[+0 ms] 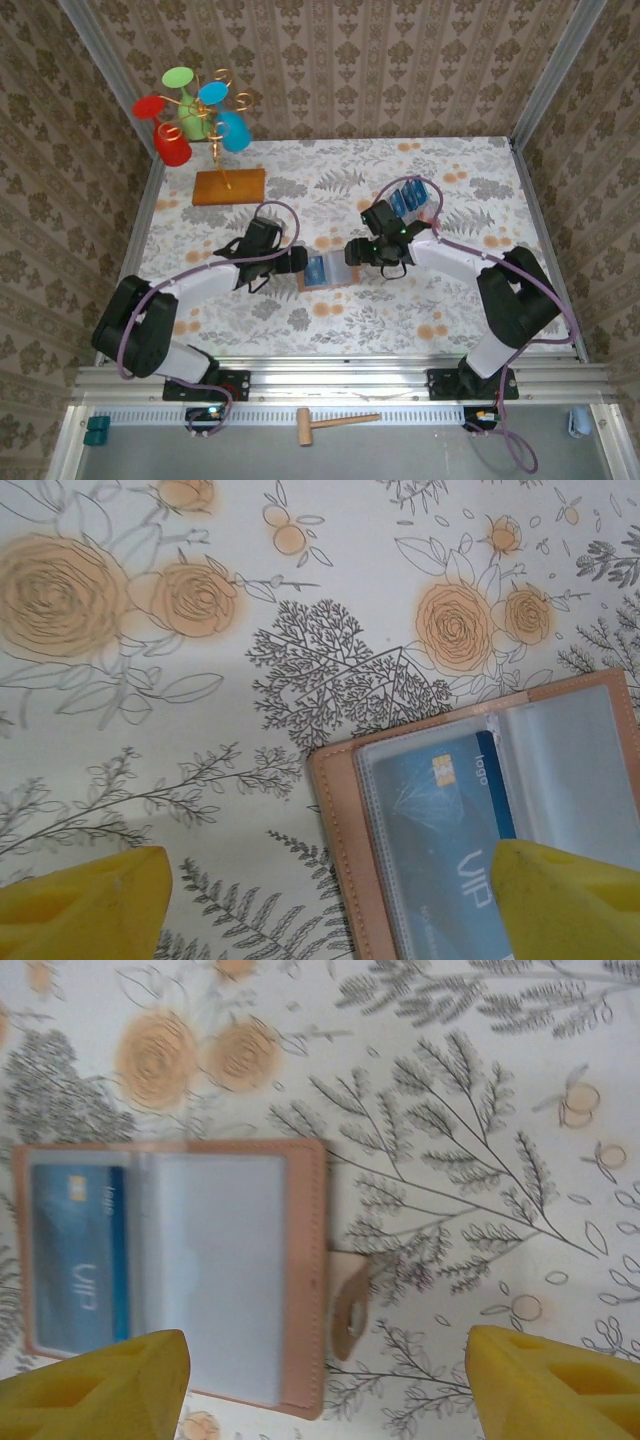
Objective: Put the credit cards into the card holder
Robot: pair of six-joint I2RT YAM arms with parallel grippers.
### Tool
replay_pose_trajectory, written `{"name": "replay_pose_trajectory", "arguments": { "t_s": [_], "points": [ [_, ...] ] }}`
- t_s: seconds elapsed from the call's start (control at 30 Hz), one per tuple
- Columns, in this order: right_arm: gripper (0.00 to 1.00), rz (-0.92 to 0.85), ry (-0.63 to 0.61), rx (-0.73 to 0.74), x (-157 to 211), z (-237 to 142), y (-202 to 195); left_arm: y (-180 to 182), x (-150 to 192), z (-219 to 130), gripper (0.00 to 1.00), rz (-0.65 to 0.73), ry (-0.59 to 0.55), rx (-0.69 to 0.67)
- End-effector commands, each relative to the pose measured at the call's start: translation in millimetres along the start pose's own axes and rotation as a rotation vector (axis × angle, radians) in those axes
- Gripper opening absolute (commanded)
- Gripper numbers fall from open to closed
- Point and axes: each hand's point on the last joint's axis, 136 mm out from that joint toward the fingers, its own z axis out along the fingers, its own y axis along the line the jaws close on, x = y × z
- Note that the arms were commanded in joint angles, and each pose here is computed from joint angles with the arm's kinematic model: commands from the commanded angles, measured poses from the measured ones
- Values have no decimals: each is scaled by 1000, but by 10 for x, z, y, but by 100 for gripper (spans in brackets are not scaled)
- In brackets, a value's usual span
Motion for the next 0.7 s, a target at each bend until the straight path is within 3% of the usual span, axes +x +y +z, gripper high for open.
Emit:
{"name": "replay_pose_trajectory", "arguments": {
  "t_s": [0.0,0.17,0.37,0.67],
  "points": [
    [73,10,31,15,86,147,-65,-94,23,73,86,-35,7,61],
    [69,22,61,14,164,300,-85,-141,98,151,87,-35,28,74],
    [51,28,87,27,236,416,-130,-199,139,239,87,-68,29,121],
    [44,28,107,41,306,490,-178,-281,189,384,87,-62,56,136]
  ]
}}
